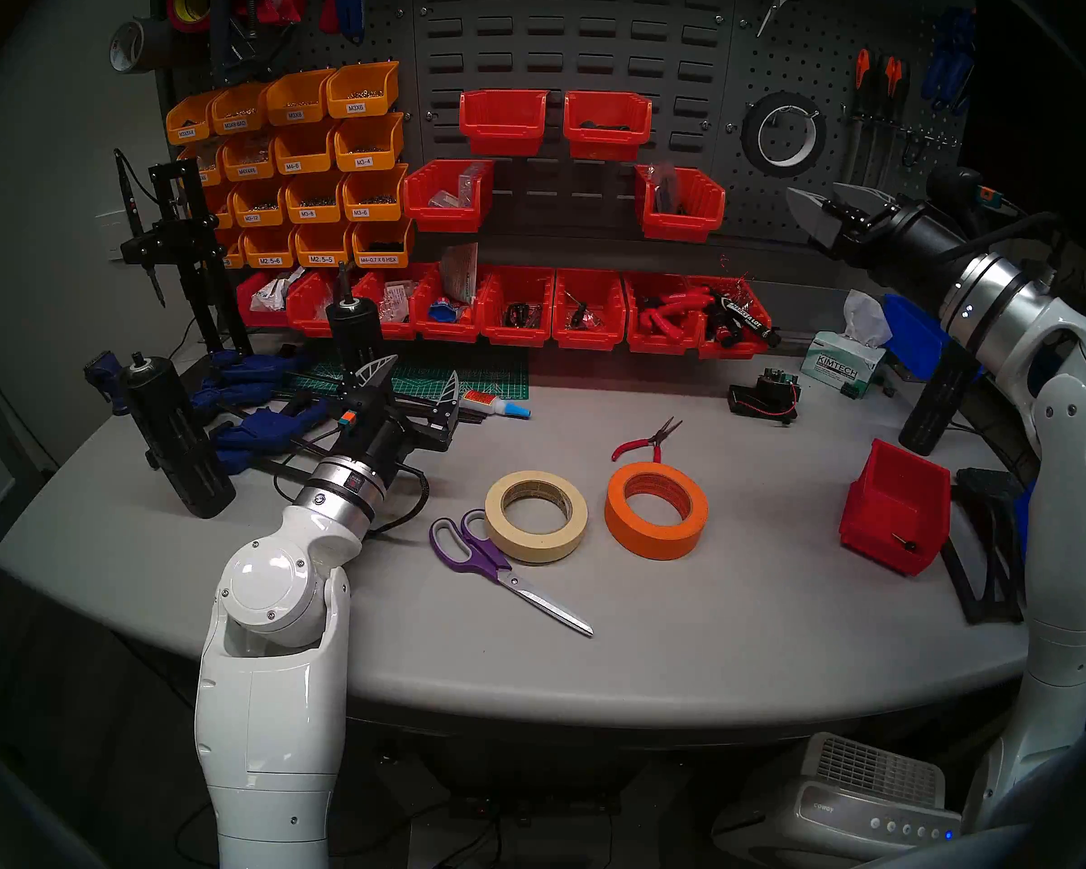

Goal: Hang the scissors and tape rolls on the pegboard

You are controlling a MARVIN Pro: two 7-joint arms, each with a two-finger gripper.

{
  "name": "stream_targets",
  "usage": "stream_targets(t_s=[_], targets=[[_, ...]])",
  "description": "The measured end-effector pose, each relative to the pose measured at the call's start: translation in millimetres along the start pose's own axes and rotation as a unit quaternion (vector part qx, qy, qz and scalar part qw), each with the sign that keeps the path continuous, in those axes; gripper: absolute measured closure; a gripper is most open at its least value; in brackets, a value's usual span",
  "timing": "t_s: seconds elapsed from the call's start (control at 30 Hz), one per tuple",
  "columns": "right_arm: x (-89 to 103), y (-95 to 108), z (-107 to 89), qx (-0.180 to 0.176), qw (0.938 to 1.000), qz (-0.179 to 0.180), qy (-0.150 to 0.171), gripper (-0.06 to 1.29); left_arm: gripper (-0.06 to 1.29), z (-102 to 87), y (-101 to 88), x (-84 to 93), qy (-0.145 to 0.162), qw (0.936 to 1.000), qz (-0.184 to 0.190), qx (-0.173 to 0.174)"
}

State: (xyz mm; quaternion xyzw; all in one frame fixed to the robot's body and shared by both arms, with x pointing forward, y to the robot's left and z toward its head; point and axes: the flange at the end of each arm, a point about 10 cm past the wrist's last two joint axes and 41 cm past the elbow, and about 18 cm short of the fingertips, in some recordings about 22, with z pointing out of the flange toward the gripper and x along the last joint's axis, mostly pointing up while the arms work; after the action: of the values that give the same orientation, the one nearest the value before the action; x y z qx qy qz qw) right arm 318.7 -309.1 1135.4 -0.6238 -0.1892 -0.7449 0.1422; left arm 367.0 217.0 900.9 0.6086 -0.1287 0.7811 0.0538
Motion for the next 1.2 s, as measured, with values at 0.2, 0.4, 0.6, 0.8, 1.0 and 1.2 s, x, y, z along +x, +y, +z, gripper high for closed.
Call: stream_targets(t_s=[0.2, 0.4, 0.6, 0.8, 1.0, 1.2], targets=[[-11.3, -24.3, -15.6, 0.043, 0.9983, 0.017, -0.037, 0.2, 0.0, 0.0, 0.0, 0.0, 0.0, 1.0, 0.0, 0.0], [-23.6, -37.6, -26.2, 0.065, 0.9957, 0.023, -0.061, 0.28, 0.0, 0.0, 0.0, 0.0, 0.0, 1.0, 0.0, 0.0], [-40.3, -44.6, -34.7, 0.082, 0.9922, 0.025, -0.091, 0.27, 0.0, 0.0, 0.0, 0.0, 0.0, 1.0, 0.0, 0.0], [-53.4, -49.8, -39.3, 0.099, 0.9873, 0.017, -0.123, 0.24, 0.0, 0.0, 0.0, 0.0, 0.0, 1.0, 0.0, 0.0], [-62.9, -53.0, -42.0, 0.11, 0.9823, 0.004, -0.151, 0.28, 0.0, 0.0, 0.0, 0.0, 0.0, 1.0, 0.0, 0.0], [-71.4, -57.5, -42.5, 0.123, 0.9772, -0.004, -0.173, 0.34, 0.0, 0.0, 0.0, 0.0, 0.0, 1.0, 0.0, 0.0]])
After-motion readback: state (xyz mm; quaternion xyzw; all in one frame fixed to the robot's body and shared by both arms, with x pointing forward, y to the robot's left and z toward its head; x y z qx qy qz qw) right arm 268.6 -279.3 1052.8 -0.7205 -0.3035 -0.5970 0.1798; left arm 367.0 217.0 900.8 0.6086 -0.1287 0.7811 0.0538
